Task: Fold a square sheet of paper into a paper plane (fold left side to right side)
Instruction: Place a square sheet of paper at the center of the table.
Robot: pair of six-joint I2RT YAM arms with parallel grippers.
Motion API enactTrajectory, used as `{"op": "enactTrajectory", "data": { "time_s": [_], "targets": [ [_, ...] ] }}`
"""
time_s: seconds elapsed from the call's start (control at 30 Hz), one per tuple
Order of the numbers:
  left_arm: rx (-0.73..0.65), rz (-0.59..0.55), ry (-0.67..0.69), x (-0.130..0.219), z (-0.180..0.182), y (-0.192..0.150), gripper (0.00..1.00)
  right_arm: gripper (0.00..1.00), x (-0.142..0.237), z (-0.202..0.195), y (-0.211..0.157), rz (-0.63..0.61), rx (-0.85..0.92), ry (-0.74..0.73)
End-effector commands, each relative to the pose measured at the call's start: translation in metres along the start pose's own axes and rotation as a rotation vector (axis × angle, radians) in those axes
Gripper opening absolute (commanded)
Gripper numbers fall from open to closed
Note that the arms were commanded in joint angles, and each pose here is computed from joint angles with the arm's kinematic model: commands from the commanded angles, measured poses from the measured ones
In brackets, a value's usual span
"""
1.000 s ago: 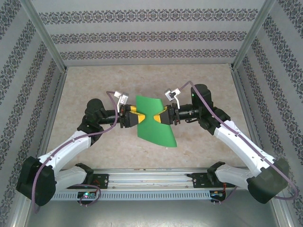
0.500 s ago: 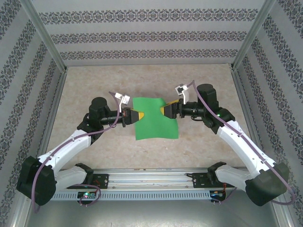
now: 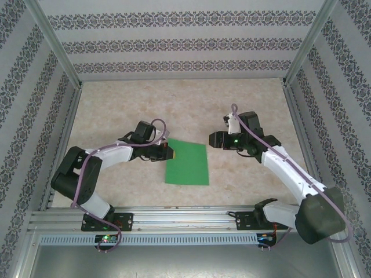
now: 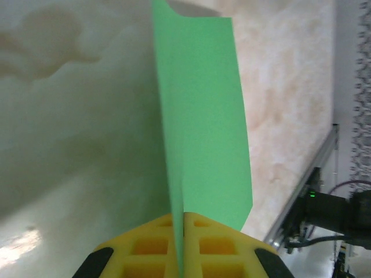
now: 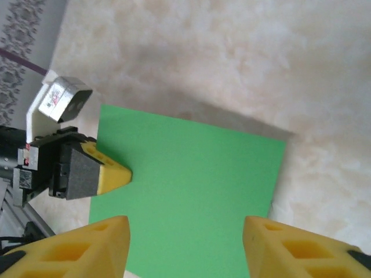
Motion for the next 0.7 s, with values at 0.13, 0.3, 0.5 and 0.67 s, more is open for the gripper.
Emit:
{"op": "enactTrajectory", "data": {
  "time_s": [0.13,0.3,0.5,0.67],
  "targets": [
    [0.012,-0.011,0.095,-0.002,0.013,0.010,0.00,0.30,-0.046,-0.012,-0.031,0.141,-0.119,-0.022],
    [0.021,-0.016,0.124,0.000,0.015,0.012,0.02,0.14,-0.076,-0.022,-0.050,0.214,-0.177,-0.041],
    [0.026,-0.009,0.115,0.000,0.014,0.012,0.09,0.03,-0.100,-0.036,-0.069,0.307,-0.216,-0.071],
    [0.037,-0.002,0.073,0.000,0.005,0.012,0.16,0.02,-0.112,-0.048,-0.086,0.369,-0.237,-0.112]
  ]
}}
Point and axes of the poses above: each hand's point on the last joint's axis, 136 mm out from that joint toward the fingers, its own x axis back along the fingers, its own z axis along the line the jaws close on, y = z × x, the point moved 3 cm from there along x, back along the fingers, and after that the axes turned 8 degrees about x, right-handed, at the moved point
